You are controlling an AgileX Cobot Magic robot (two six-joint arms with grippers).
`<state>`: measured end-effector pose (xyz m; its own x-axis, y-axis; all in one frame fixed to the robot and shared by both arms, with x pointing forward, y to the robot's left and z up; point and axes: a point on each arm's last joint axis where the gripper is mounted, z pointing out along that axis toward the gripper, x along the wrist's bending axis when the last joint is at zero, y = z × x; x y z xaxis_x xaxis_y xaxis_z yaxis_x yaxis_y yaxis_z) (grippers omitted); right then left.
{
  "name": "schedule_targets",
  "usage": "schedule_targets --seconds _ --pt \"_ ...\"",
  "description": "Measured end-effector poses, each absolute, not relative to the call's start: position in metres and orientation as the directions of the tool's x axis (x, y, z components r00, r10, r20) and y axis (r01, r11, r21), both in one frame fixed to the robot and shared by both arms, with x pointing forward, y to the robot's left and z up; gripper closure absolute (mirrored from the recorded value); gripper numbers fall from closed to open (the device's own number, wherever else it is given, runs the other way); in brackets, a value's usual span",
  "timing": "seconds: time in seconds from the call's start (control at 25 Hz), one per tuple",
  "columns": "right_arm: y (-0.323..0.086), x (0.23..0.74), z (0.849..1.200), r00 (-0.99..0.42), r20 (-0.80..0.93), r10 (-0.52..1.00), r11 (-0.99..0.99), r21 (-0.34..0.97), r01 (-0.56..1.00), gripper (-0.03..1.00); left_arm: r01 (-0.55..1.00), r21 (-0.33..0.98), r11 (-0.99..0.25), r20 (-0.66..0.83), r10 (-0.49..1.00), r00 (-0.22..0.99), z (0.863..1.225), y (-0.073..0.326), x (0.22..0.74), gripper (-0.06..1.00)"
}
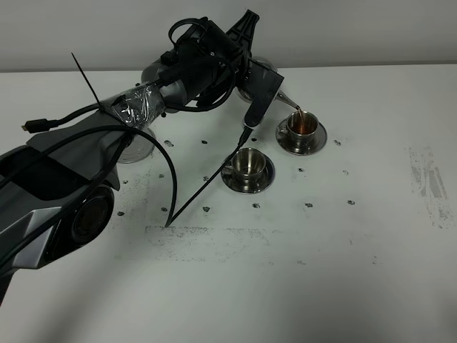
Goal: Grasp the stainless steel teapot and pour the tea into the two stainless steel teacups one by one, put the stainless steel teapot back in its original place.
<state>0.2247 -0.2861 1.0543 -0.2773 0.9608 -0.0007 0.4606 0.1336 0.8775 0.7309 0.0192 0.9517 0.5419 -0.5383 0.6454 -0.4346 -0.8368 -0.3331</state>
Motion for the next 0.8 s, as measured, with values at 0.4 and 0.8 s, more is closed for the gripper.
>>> schedule_targets --seconds 0.4,0.8 --pt "-0.2861 0.2247 1.0543 -0.277 -0.001 0.961 0.134 0.877 0.461 0.51 -0.456 -0.348 -0.819 0.644 -0.562 0.519 0.9523 0.0147 0.7292 0.76" --pt "-0.2861 0.2247 1.0543 -0.277 -0.001 0.961 0.134 0.877 0.461 0.51 -0.461 -0.35 -0.815 0.645 -0.567 0.512 0.9522 0.0125 0.7281 0.76"
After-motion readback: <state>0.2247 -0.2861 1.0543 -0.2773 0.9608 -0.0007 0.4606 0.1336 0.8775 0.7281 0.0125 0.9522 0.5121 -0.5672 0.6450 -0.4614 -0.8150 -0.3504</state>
